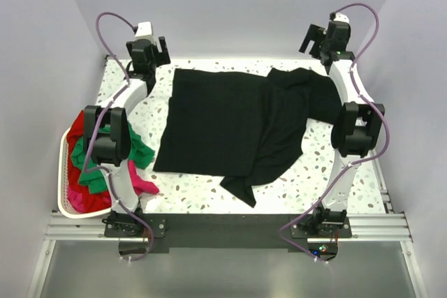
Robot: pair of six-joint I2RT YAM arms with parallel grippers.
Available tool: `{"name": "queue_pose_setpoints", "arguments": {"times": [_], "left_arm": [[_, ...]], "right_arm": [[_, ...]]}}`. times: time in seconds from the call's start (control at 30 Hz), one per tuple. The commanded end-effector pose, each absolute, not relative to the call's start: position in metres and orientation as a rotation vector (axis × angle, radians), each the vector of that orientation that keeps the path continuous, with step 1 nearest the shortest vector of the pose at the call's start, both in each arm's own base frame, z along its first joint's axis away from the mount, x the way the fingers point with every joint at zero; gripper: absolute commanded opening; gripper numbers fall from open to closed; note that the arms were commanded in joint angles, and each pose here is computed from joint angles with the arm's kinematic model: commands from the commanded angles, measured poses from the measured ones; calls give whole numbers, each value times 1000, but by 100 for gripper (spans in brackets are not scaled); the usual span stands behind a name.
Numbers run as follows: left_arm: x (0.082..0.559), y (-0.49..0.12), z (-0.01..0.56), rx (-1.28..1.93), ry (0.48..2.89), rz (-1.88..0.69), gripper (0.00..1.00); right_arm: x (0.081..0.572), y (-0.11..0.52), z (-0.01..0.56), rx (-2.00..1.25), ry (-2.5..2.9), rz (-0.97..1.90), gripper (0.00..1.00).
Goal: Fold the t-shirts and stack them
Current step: Flatten the tshirt out
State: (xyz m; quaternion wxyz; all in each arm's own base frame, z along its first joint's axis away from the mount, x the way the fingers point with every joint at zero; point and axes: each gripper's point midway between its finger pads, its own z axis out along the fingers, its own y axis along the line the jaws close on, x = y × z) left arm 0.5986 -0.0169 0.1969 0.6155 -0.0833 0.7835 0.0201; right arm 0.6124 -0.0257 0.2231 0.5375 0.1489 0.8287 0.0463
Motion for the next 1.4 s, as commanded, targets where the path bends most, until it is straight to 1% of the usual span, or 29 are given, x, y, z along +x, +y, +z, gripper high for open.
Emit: {"name": "queue_pose_setpoints", "arguments": {"times": [0.0, 0.07, 0.1, 0.17, 0.2, 0.23, 0.27, 0.43, 0.47, 0.5, 0.53, 0.63, 0.67, 0.7, 0.73, 0.8, 0.93, 1.0, 1.17, 1.37], "left_arm": [[589, -27, 299, -205, 1572, 47, 90], [579, -43, 293, -190, 1605, 13, 92], [573, -49, 282, -195, 1649, -6, 92], [560, -66, 264, -174, 1711, -55, 93], [553, -80, 249, -170, 1764, -99, 93], [545, -88, 230, -155, 1815, -124, 93], [538, -104, 217, -125, 1850, -162, 93], [500, -125, 136, -84, 2062, -188, 94], [493, -129, 129, -71, 2081, -209, 94], [482, -127, 117, -79, 2110, -207, 94], [477, -127, 111, -81, 2124, -212, 95], [453, -123, 95, -90, 2153, -224, 96], [450, -124, 97, -98, 2131, -239, 96], [445, -123, 100, -100, 2119, -250, 96], [434, -124, 88, -89, 2142, -268, 96], [429, -127, 85, -92, 2142, -297, 96], [425, -130, 58, -91, 2191, -313, 96], [428, -123, 43, -115, 2222, -282, 96], [440, -111, 23, -174, 2250, -300, 97], [453, -97, 16, -208, 2263, -264, 97]], "right_arm": [[608, -8, 329, 307, 1745, 141, 99], [601, -3, 325, 290, 1767, 144, 99], [596, 18, 325, 261, 1778, 164, 99], [577, 29, 317, 250, 1819, 176, 99], [567, 43, 312, 245, 1836, 196, 99], [553, 48, 325, 242, 1814, 214, 99], [538, 56, 294, 237, 1880, 224, 99], [475, 94, 237, 229, 1993, 359, 99], [454, 100, 215, 218, 2042, 382, 99], [443, 108, 206, 206, 2065, 401, 99], [426, 109, 178, 209, 2126, 393, 99], [398, 121, 157, 205, 2163, 434, 99], [381, 127, 134, 191, 2215, 450, 99], [373, 131, 128, 189, 2225, 470, 99], [363, 131, 112, 189, 2257, 470, 99], [354, 135, 102, 186, 2281, 479, 99], [336, 127, 71, 238, 2356, 436, 99], [332, 121, 64, 292, 2379, 396, 99], [326, 102, 42, 379, 2452, 257, 99], [319, 99, 14, 439, 2523, 236, 99]]}}
